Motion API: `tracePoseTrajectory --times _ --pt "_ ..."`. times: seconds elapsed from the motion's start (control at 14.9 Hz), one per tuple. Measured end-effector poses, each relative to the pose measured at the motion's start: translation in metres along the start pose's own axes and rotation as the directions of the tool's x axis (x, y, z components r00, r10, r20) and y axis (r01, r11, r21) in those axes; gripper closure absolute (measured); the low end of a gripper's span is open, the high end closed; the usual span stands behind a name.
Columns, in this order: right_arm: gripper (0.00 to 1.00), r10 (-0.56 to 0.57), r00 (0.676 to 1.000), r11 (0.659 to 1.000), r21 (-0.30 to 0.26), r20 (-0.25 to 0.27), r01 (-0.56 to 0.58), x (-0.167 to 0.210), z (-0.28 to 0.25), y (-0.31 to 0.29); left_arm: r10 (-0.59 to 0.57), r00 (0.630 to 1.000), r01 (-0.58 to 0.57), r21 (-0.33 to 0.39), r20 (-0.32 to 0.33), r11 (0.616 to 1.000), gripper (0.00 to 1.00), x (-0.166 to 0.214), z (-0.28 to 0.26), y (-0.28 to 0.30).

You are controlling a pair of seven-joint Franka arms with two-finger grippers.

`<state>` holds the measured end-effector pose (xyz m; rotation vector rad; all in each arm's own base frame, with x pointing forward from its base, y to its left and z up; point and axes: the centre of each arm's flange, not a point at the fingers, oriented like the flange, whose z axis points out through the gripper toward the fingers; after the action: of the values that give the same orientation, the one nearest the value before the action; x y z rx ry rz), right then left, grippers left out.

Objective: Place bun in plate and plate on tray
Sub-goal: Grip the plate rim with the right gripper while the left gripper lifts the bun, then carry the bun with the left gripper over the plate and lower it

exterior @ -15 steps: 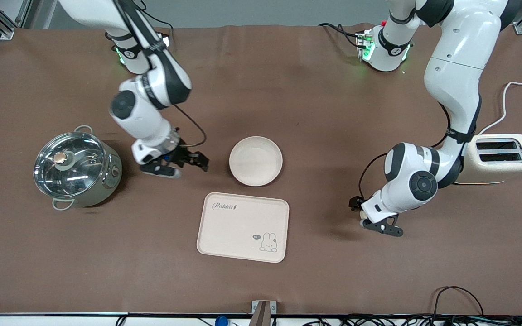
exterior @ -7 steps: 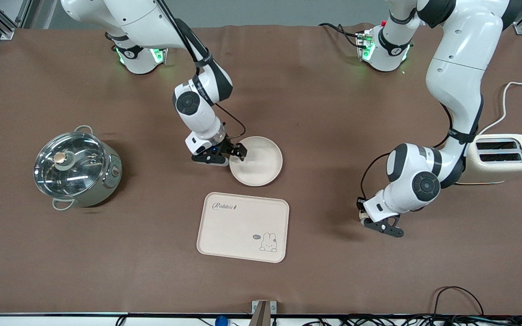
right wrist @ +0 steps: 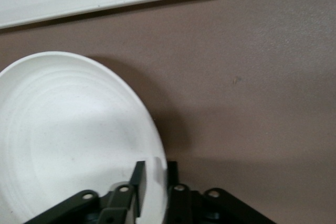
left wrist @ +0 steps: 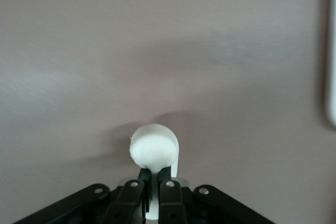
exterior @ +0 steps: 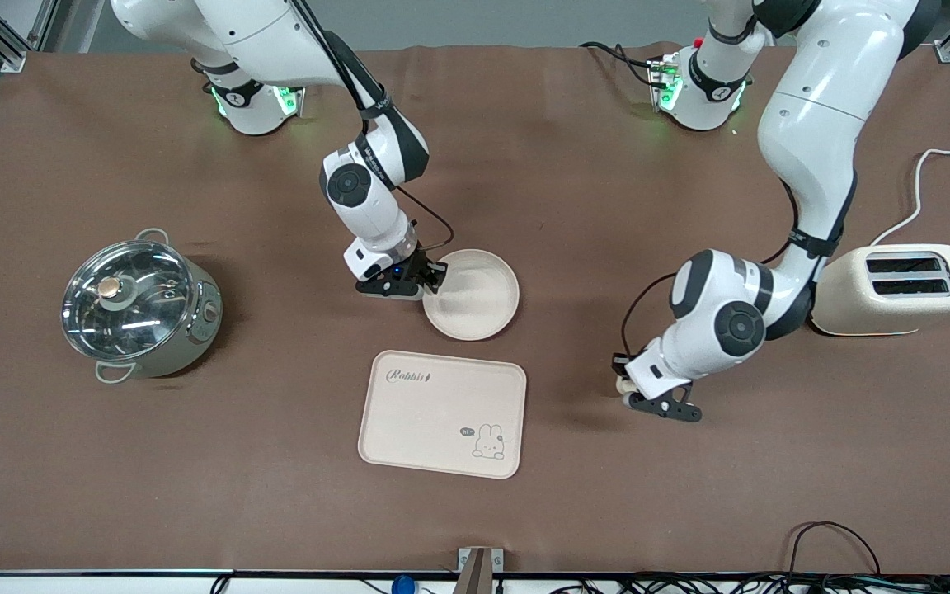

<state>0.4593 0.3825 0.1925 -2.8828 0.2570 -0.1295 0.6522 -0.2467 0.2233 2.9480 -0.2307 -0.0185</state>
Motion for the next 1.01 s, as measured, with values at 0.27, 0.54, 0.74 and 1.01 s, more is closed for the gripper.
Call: tracePoseTrajectory --times 0.27,0.54,0.74,1.01 --pt "0.96 0.003 1.000 1.000 0.000 -0.004 -0.003 0.003 -0.001 0.001 -0.143 0.990 0.144 -0.038 0.021 0.989 0.93 -0.012 -0.011 0.054" --pt "0.96 0.006 1.000 1.000 -0.001 -0.007 -0.006 0.005 -0.001 0.003 -0.249 0.967 0.251 -0.038 0.053 0.967 0.93 -0.036 -0.001 0.124" --pt "0.96 0.007 1.000 1.000 -0.001 -0.008 -0.007 0.006 -0.001 0.003 -0.313 0.947 0.315 -0.027 0.071 0.949 0.93 -0.062 0.008 0.182" --pt "0.96 0.007 1.000 1.000 -0.001 -0.008 -0.007 0.006 -0.002 0.003 -0.372 0.925 0.375 -0.032 0.074 0.927 0.85 -0.082 0.023 0.220"
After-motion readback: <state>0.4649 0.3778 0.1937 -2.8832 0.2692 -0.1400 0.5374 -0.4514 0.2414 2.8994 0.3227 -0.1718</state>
